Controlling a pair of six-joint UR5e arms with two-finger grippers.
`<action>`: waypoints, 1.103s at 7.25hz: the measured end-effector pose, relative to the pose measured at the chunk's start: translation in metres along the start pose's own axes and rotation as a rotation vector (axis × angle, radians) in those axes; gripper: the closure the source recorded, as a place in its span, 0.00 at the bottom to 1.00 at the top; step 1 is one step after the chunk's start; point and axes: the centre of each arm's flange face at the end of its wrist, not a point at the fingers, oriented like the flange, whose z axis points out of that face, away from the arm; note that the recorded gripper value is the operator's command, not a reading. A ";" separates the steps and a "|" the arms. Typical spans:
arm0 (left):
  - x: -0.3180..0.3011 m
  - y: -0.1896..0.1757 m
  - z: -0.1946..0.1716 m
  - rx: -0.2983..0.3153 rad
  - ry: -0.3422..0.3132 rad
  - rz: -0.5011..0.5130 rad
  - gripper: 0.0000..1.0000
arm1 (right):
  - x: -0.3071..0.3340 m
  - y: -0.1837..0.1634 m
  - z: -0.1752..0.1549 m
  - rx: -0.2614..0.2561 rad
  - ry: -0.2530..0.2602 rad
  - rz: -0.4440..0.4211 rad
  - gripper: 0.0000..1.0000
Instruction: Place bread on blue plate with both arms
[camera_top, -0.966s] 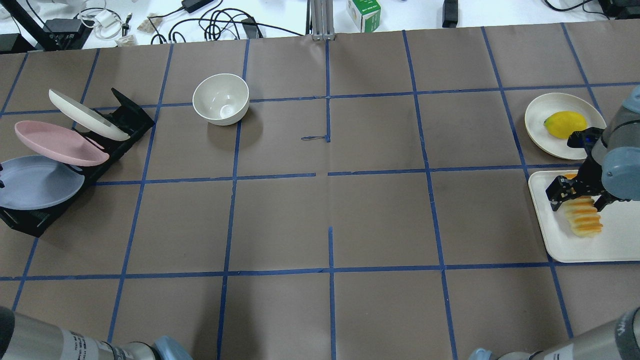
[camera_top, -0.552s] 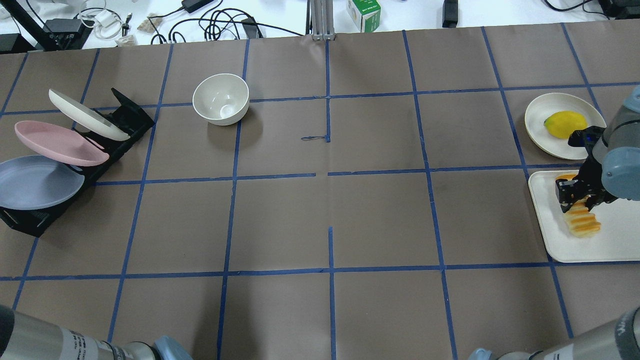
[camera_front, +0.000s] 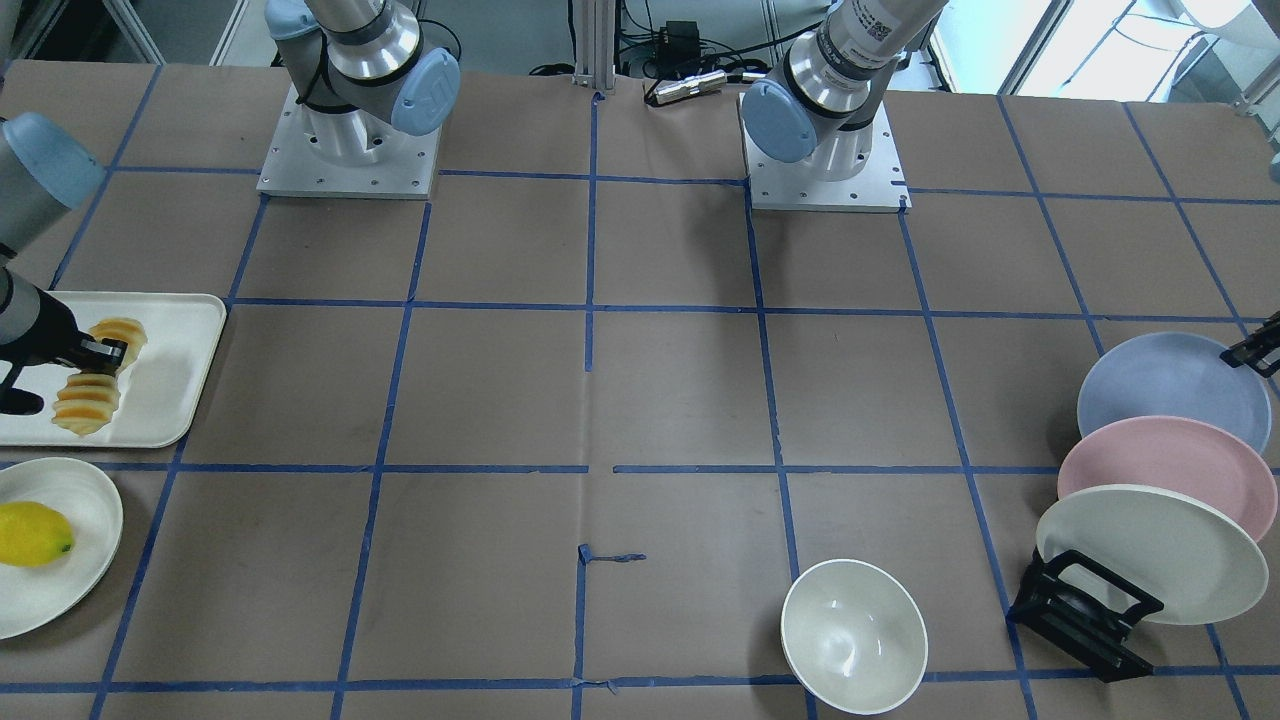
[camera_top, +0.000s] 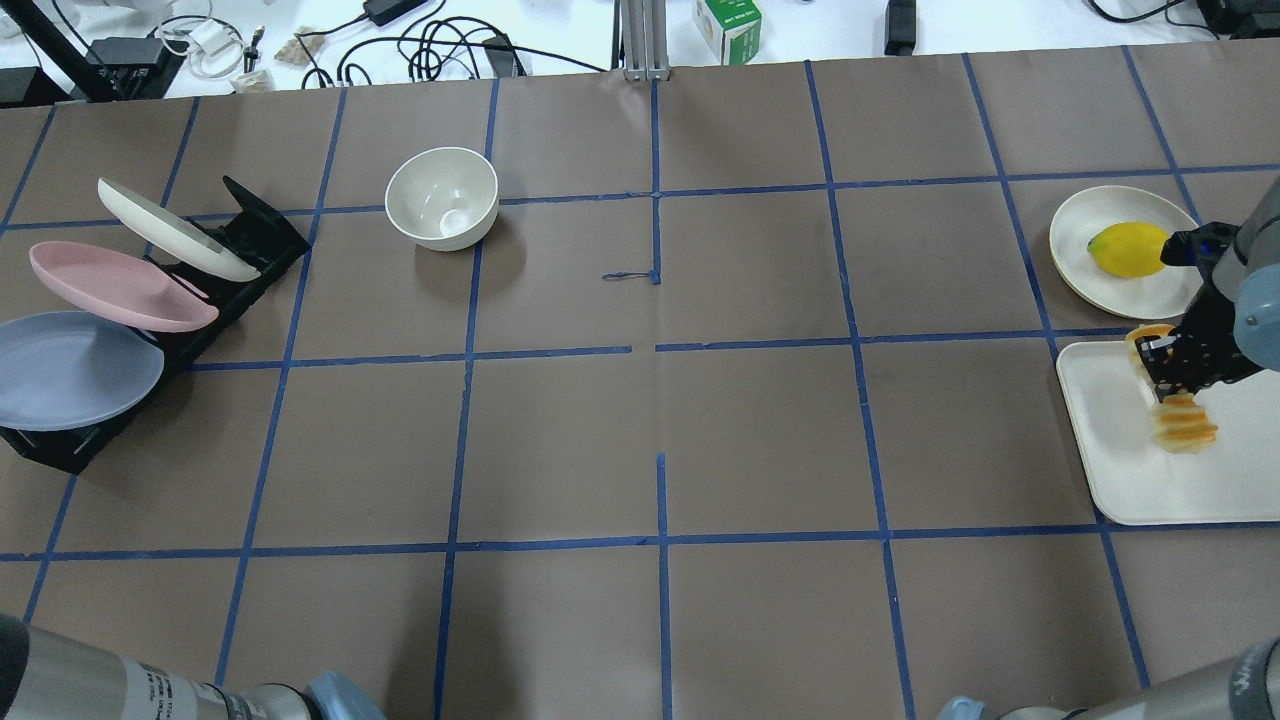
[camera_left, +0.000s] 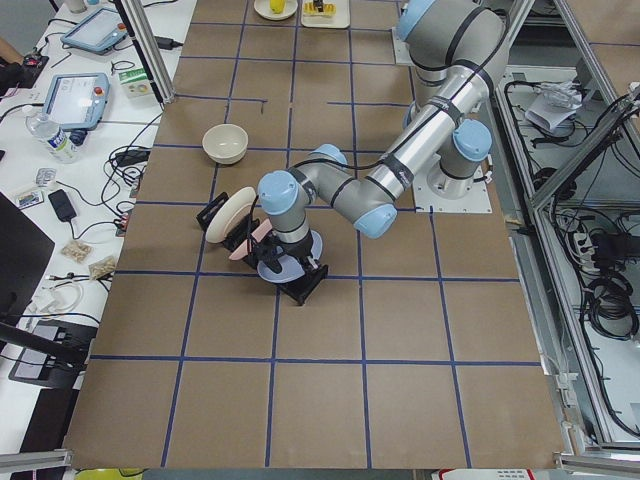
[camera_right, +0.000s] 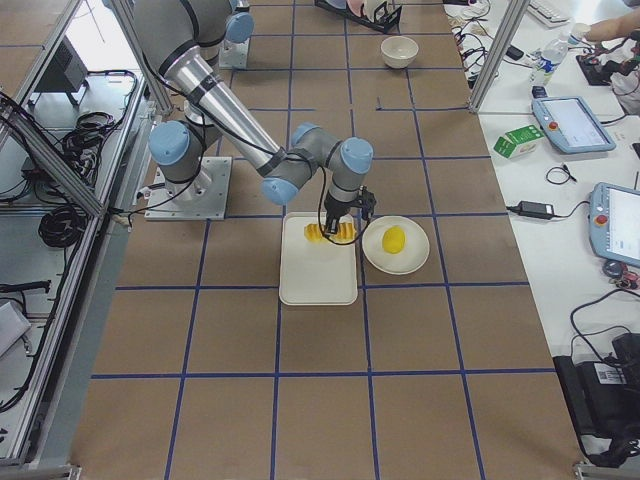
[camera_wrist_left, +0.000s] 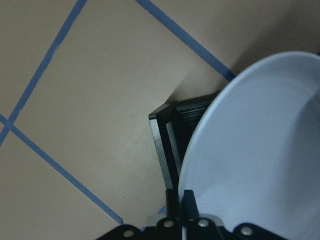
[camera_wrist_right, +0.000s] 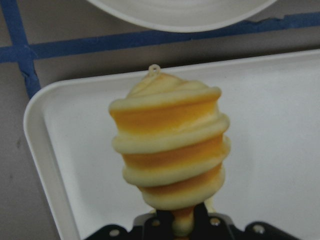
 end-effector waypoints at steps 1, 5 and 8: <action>-0.006 0.006 -0.015 -0.011 -0.034 0.009 1.00 | 0.004 -0.004 -0.018 0.007 0.000 -0.002 1.00; -0.014 0.084 -0.077 -0.338 -0.064 0.130 1.00 | -0.042 -0.017 -0.116 0.041 0.001 -0.071 1.00; 0.040 0.141 -0.074 -0.493 0.156 0.252 1.00 | -0.134 -0.014 -0.184 0.047 0.015 -0.061 1.00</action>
